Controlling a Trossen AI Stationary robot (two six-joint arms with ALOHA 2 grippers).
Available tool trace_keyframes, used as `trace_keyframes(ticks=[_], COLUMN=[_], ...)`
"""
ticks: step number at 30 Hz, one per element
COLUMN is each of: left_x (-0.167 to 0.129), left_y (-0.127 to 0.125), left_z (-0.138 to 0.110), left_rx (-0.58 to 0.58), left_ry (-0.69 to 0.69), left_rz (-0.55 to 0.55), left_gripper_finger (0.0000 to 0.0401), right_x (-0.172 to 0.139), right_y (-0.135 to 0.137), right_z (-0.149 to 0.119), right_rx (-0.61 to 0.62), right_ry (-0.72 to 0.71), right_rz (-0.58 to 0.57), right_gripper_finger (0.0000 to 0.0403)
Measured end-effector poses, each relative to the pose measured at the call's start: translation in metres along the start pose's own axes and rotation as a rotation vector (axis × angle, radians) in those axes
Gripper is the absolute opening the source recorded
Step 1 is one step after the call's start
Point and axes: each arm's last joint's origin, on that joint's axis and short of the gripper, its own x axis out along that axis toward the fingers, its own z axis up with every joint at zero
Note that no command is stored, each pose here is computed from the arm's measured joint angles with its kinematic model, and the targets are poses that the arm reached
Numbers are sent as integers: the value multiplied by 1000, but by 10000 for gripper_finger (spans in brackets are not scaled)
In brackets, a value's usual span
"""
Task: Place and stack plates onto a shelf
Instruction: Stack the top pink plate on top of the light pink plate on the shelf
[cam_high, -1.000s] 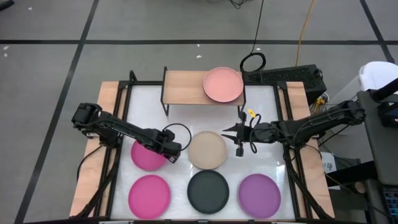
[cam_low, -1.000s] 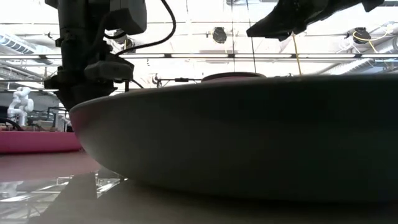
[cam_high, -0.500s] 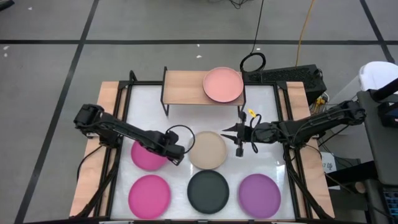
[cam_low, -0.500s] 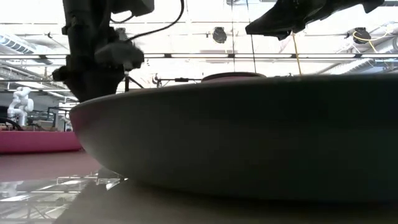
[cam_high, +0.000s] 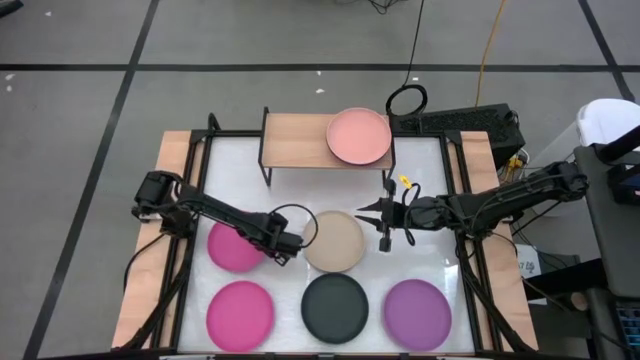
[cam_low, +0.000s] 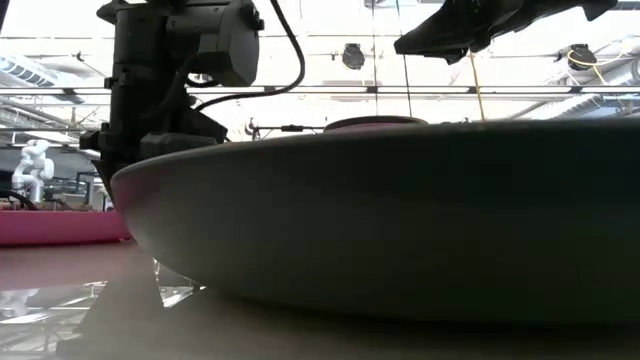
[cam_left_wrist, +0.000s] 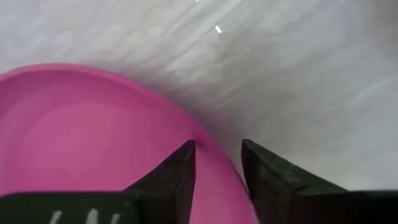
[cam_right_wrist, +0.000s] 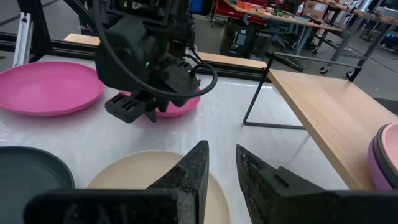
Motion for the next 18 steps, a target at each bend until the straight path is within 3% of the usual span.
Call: trace_keyframes(ticks=[7, 11, 14, 18], left_x=[-1, -14, -45, -101], left_y=[2, 0, -4, -9], left_z=[-1, -8, -17, -28], left_rx=[130, 274, 392, 503], left_ry=[40, 113, 122, -7], left_rz=[-2, -30, -72, -141], left_gripper_finger=[18, 10, 10, 10], right_x=[0, 0, 0, -5], right_y=[0, 0, 0, -2], right_z=[0, 0, 1, 5], right_rx=[0, -6, -23, -20], right_ry=[0, 0, -7, -37], right_rz=[0, 0, 0, -3], right_gripper_finger=[67, 67, 67, 67])
